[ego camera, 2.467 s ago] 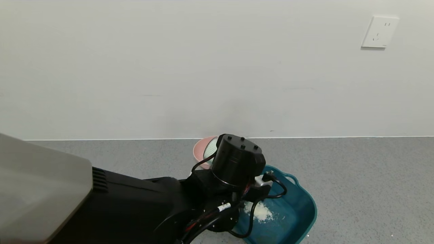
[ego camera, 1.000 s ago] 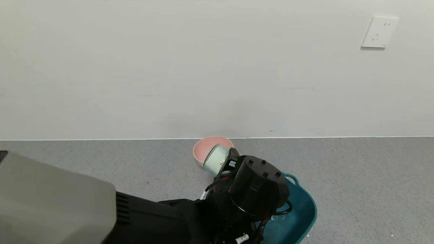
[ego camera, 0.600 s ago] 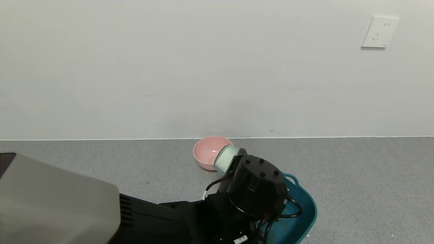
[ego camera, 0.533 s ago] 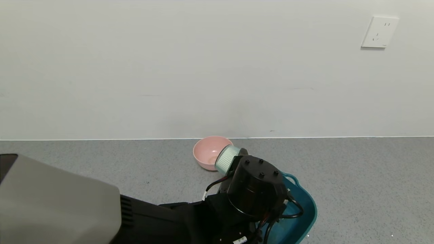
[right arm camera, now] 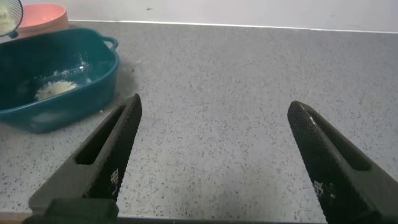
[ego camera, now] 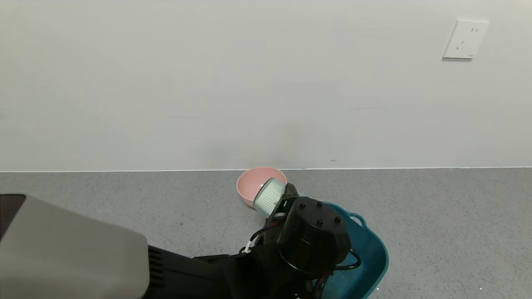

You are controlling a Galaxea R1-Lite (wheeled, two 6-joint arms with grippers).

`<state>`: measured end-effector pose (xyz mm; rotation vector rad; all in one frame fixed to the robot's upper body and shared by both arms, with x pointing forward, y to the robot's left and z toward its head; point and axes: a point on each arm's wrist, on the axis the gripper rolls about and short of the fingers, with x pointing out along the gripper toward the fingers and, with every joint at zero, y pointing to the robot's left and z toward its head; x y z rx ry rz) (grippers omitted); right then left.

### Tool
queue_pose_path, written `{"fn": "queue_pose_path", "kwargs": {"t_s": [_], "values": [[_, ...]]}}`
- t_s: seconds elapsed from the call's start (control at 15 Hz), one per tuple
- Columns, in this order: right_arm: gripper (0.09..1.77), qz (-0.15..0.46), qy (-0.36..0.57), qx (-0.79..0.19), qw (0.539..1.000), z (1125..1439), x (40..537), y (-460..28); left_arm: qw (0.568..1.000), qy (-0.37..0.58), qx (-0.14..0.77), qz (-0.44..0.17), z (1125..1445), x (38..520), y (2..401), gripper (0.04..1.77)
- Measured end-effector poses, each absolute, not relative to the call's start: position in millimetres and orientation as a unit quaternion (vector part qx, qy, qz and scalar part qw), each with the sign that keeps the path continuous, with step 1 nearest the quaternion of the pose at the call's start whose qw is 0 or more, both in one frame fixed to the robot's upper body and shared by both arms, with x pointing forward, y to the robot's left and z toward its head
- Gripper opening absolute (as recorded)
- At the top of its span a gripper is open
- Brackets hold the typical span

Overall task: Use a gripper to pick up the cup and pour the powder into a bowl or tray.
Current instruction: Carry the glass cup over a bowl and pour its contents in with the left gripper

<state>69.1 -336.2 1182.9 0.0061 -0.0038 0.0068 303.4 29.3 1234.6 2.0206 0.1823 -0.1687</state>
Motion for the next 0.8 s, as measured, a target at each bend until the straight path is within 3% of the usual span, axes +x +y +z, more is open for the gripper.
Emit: {"fn": "queue_pose_path", "kwargs": {"t_s": [0.4, 0.8], "values": [[1.71, 0.004, -0.002, 0.003, 1.000, 1182.9, 69.1, -336.2, 0.487, 0.087, 0.869, -0.019, 1239.7, 299.6, 22.4, 1.24], [1.71, 0.004, -0.002, 0.003, 1.000, 1182.9, 69.1, -336.2, 0.479, 0.087, 0.873, -0.022, 1233.8, 297.2, 19.5, 1.24]]}}
